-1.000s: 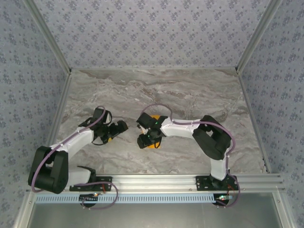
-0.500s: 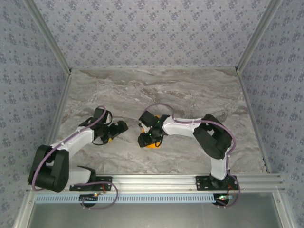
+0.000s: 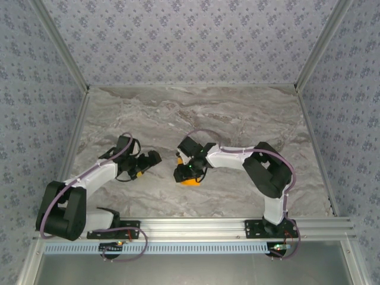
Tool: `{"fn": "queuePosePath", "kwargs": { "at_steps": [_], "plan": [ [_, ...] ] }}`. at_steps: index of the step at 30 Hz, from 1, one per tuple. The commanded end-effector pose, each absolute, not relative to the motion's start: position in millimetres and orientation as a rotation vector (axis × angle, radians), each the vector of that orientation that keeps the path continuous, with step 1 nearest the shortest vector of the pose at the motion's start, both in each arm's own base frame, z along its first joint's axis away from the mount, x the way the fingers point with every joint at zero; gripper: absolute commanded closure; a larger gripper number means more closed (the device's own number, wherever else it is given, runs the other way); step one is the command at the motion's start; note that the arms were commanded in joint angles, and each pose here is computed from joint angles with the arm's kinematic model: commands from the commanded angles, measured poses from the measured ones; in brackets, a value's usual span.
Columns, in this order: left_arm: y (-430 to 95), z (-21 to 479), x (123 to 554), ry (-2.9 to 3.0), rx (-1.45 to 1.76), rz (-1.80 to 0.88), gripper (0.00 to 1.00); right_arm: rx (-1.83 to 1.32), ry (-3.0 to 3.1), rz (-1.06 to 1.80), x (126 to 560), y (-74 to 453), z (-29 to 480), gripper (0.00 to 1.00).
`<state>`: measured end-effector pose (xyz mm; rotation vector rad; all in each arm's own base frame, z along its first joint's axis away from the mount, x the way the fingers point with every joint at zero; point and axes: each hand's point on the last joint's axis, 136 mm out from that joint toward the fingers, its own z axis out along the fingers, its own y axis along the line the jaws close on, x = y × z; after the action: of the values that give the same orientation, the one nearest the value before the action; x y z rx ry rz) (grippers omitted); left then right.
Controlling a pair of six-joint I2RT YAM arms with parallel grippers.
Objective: Fold a paper plane with a square sheet of paper (pick it up from the middle)
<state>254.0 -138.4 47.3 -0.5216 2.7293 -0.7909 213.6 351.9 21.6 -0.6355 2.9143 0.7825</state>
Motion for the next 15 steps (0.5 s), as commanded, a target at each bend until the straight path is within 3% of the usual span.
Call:
{"fn": "queuePosePath", "kwargs": {
  "at_steps": [1,9,15],
  "plan": [
    [-154,51,252,2.714,-0.492,-0.905,0.03,-0.534,3.060,0.620,205,319,-25,0.54],
    [-181,56,245,2.683,-0.412,-1.066,0.16,-0.469,3.091,0.638,206,312,-31,0.59],
    [-202,58,238,2.681,-0.341,-1.146,0.36,-0.428,3.099,0.678,208,310,-31,0.61]
  ]
}}
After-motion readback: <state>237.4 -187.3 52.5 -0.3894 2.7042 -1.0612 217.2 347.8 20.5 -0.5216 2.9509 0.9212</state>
